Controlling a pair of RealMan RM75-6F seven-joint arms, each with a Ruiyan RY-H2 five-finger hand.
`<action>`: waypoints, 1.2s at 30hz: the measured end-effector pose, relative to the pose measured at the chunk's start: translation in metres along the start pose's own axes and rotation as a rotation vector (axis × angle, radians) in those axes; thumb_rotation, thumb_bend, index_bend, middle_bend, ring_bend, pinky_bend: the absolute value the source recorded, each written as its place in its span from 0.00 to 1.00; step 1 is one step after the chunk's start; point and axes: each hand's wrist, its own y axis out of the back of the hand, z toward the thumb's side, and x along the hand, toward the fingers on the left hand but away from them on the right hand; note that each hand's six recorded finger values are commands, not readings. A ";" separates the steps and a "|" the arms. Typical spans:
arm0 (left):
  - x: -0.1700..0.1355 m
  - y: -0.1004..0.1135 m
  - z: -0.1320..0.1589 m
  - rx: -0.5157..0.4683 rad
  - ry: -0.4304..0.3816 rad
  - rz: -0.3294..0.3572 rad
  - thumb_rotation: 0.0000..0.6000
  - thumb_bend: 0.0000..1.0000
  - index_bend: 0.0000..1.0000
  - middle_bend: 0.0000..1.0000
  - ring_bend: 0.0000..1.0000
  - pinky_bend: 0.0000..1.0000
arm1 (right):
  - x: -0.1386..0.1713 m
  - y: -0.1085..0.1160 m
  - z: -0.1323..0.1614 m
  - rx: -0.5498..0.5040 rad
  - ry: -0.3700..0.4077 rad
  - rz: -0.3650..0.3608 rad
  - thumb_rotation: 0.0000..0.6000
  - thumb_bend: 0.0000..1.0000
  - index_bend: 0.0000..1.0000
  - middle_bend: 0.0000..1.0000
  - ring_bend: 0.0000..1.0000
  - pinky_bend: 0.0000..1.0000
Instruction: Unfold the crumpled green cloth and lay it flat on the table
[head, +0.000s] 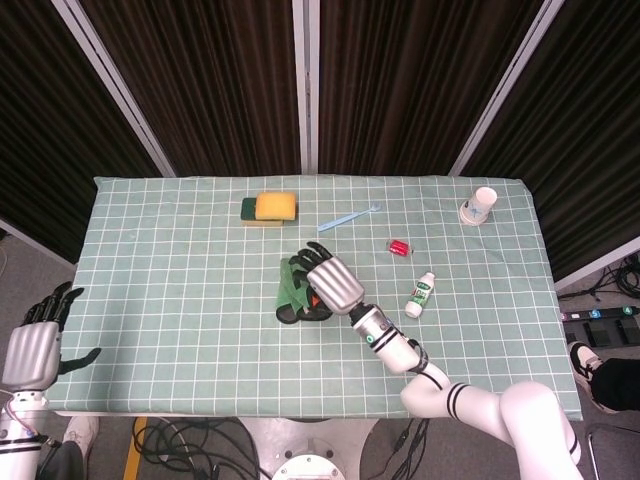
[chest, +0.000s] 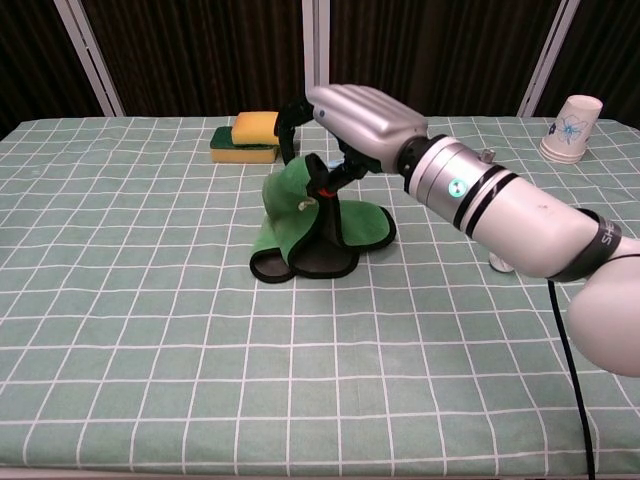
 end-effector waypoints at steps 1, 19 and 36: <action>0.003 0.000 0.003 -0.017 -0.012 -0.002 1.00 0.04 0.21 0.18 0.17 0.20 | -0.002 0.005 -0.001 -0.003 -0.006 -0.013 1.00 0.45 0.76 0.26 0.18 0.13; 0.098 -0.030 0.092 -0.483 -0.199 -0.072 1.00 0.01 0.35 0.18 0.19 0.25 | -0.029 0.101 -0.003 0.257 -0.117 -0.233 1.00 0.45 0.70 0.26 0.17 0.13; 0.134 -0.082 0.135 -0.691 -0.163 -0.315 1.00 0.00 0.36 0.18 0.19 0.25 | -0.053 0.088 0.053 0.315 -0.114 -0.205 1.00 0.45 0.69 0.25 0.15 0.13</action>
